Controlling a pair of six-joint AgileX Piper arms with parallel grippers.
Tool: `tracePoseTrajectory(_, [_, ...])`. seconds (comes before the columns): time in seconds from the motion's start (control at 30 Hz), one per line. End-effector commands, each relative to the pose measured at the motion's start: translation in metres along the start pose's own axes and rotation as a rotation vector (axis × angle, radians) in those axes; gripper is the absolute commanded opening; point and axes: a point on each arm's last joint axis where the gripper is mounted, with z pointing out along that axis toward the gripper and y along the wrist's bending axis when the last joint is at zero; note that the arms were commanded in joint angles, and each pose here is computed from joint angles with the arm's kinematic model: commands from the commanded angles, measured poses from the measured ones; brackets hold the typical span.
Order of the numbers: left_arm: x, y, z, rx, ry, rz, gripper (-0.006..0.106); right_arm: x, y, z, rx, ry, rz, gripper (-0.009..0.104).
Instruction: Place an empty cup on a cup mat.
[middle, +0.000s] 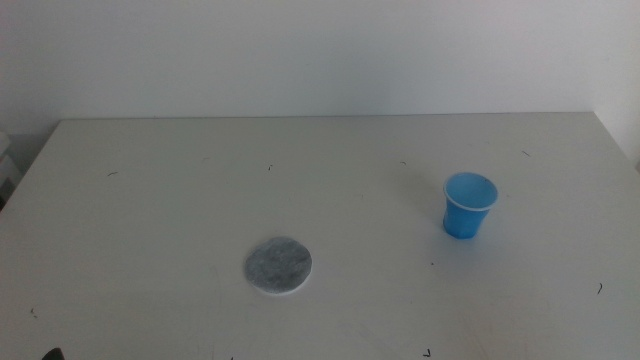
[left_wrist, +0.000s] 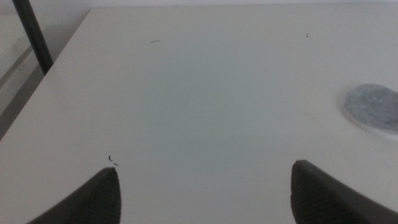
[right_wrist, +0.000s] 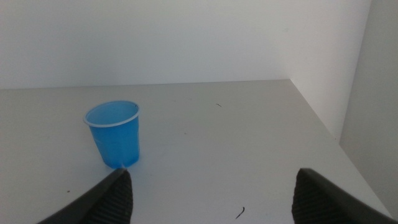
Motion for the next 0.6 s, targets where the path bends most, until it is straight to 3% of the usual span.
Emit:
tracePoseTrajectory(0.0, [-0.008,-0.001,-0.002,0.009,-0.084,-0.003,0.105,-0.016,0.001,-0.005,-0.004,-0.103,-0.019,0.066])
tracePoseTrajectory(0.57, [-0.008,-0.001,-0.002,0.009,-0.084,-0.003,0.105,-0.137,0.007,0.008,0.026,-0.056,-0.037,0.066])
